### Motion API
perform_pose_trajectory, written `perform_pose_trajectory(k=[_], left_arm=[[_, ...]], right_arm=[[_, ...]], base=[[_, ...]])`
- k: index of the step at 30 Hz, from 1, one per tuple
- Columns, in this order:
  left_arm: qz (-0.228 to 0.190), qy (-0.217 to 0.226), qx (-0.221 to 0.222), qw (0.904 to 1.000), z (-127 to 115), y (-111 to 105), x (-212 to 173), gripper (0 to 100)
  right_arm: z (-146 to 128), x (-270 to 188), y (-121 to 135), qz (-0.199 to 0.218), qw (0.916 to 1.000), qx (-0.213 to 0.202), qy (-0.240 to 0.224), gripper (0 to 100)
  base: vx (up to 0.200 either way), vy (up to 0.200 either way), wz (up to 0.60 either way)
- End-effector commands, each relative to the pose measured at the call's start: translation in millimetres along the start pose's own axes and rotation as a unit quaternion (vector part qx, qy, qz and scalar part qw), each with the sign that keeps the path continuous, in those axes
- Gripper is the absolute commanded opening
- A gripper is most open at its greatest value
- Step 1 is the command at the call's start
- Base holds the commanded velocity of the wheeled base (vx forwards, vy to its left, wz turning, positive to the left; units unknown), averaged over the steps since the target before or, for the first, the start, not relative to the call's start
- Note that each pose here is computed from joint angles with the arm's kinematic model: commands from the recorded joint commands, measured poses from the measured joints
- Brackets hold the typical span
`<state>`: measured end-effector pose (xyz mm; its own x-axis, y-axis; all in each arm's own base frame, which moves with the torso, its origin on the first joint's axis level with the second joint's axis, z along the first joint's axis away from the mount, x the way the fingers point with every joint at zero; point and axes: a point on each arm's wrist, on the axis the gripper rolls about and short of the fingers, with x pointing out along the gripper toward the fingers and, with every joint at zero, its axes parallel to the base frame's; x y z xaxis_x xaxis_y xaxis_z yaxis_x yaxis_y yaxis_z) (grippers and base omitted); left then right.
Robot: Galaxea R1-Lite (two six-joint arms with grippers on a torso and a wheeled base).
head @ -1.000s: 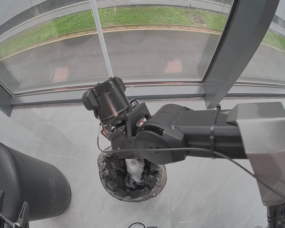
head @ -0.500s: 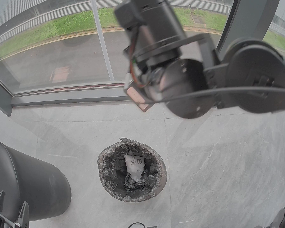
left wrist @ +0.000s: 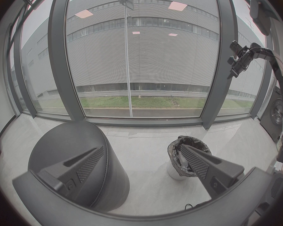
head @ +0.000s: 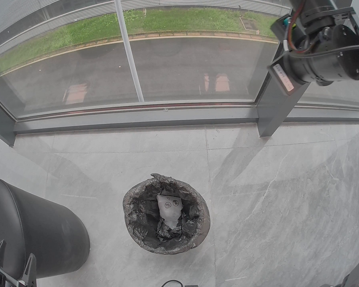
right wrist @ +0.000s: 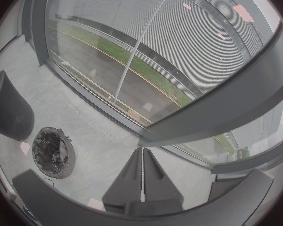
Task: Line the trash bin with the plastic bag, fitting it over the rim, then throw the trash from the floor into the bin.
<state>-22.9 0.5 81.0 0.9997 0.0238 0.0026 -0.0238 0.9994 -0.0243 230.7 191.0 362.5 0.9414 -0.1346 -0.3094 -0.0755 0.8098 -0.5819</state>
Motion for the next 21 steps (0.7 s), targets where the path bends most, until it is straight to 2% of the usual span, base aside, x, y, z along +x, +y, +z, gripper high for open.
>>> perform_pose_trajectory(k=[1, 5, 6, 13, 21], left_arm=[[0.000, 0.001, 0.000, 1.0000, -5, 0, 0, 100], [0.000, 0.001, 0.000, 1.0000, -5, 0, 0, 100], [0.000, 0.001, 0.000, 1.0000, -5, 0, 0, 100], [0.000, 0.001, 0.000, 1.0000, -5, 0, 0, 100], [0.000, 0.001, 0.000, 1.0000, -5, 0, 0, 100]], right_arm=[[-8, -19, -38, -0.021, 0.9994, 0.028, -0.006, 0], [-15, -23, -44, -0.021, 0.9996, 0.015, 0.010, 0], [-17, -25, -45, -0.020, 0.9996, 0.011, 0.015, 100], [-21, -33, -53, -0.018, 0.9996, 0.015, 0.017, 100], [-33, -50, -72, -0.023, 0.9993, 0.015, 0.025, 100]], base=[[0.000, 0.000, 0.00], [0.000, 0.000, 0.00], [0.000, 0.000, 0.00], [0.000, 0.000, 0.00], [0.000, 0.000, 0.00]])
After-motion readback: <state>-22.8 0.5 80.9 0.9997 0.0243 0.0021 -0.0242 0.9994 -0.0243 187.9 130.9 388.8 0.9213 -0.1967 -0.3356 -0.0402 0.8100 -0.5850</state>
